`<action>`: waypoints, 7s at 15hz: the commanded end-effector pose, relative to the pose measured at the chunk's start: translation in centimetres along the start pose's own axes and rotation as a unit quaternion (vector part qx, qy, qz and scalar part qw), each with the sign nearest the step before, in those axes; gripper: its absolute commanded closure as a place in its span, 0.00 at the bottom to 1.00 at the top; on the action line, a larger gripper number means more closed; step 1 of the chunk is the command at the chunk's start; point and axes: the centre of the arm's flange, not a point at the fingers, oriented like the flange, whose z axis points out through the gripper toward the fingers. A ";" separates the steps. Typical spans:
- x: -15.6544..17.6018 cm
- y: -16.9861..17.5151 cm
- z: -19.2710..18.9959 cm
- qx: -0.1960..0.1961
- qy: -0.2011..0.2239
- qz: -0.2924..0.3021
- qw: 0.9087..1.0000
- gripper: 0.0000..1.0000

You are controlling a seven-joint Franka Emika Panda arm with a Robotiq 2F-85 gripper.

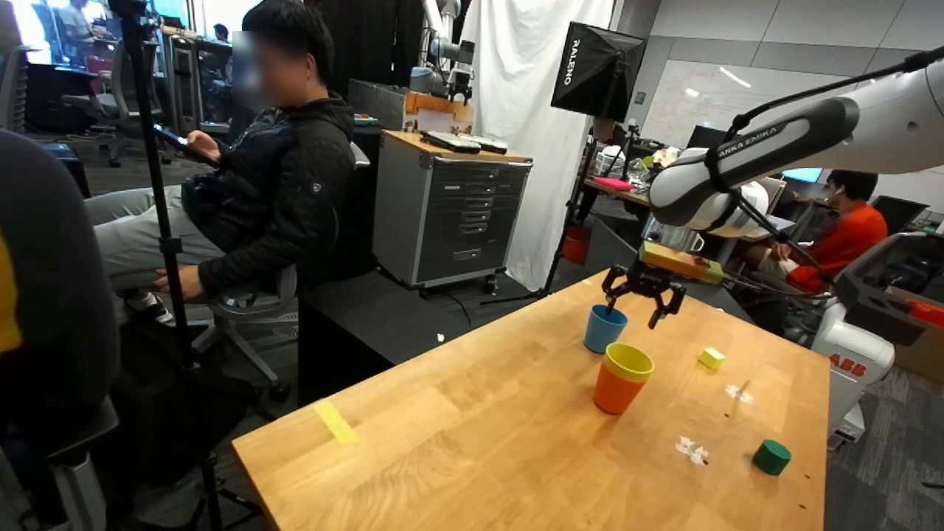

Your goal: Stack the orange, yellow and blue cups together

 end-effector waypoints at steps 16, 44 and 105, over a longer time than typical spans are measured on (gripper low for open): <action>3.0 -1.1 -0.5 -0.016 -0.003 0.009 1.000 0.96; -18.3 2.9 -16.3 -0.021 0.133 -0.265 0.955 0.95; -13.8 -1.0 -5.2 -0.008 -0.026 -0.344 0.939 0.32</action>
